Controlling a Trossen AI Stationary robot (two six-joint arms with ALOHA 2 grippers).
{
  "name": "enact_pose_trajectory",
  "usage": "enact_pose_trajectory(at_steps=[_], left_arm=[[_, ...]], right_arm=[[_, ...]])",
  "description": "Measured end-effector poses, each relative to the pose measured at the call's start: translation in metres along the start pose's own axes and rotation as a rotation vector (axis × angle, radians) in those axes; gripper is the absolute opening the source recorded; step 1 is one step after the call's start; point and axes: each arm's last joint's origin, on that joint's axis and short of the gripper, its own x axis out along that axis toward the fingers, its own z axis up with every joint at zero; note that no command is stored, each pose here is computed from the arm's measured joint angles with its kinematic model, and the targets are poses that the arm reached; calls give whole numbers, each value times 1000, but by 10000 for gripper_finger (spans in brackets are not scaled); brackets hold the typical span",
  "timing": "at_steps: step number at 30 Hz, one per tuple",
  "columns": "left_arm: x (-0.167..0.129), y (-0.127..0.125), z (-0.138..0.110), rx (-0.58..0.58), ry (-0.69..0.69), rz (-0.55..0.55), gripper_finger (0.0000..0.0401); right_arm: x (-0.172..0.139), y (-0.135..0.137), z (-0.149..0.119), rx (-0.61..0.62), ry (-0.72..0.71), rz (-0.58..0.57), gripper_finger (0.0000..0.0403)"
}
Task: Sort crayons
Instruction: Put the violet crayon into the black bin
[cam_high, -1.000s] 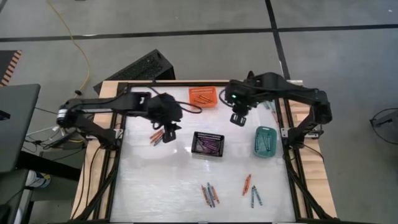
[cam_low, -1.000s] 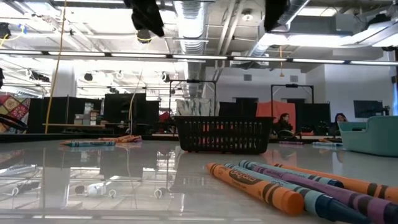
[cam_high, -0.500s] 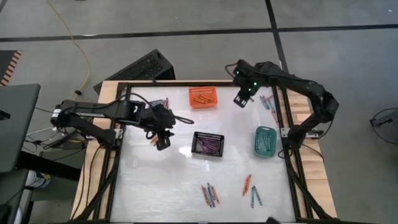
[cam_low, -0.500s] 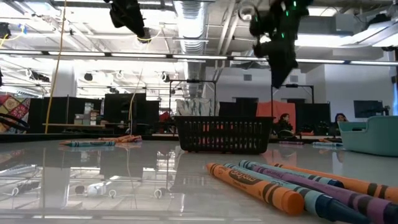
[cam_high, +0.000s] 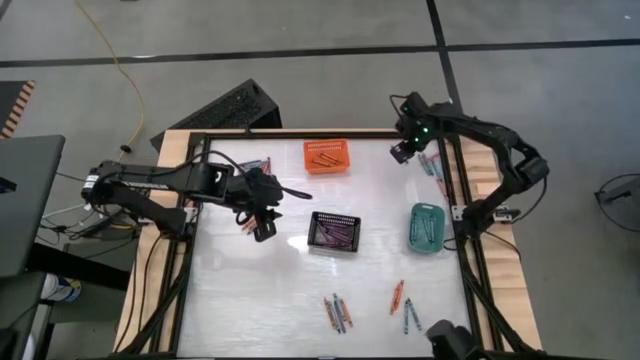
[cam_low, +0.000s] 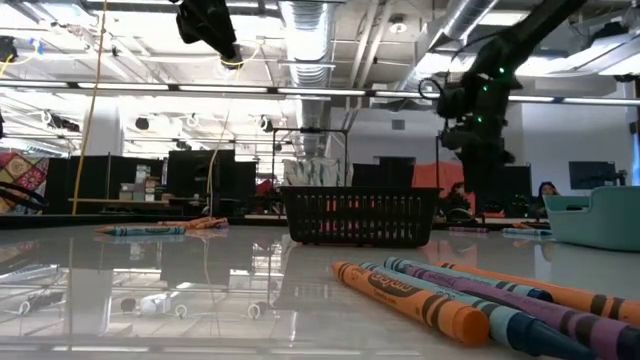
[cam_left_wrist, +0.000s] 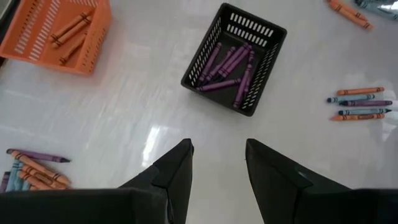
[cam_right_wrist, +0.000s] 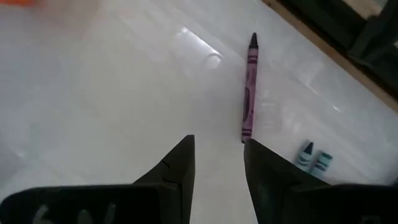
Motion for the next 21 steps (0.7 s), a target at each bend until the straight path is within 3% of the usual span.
enact_pose_trajectory(at_steps=[9,17,21], left_arm=[[0,-1,4,3,-43,-11,137],[0,1,7,-13,-57,-14,137],[0,1,6,-23,-52,-23,137]], right_arm=[[13,-9,1,72,-74,-2,132],[62,-13,1,201,87,12,132],[67,-11,1,209,97,17,132]])
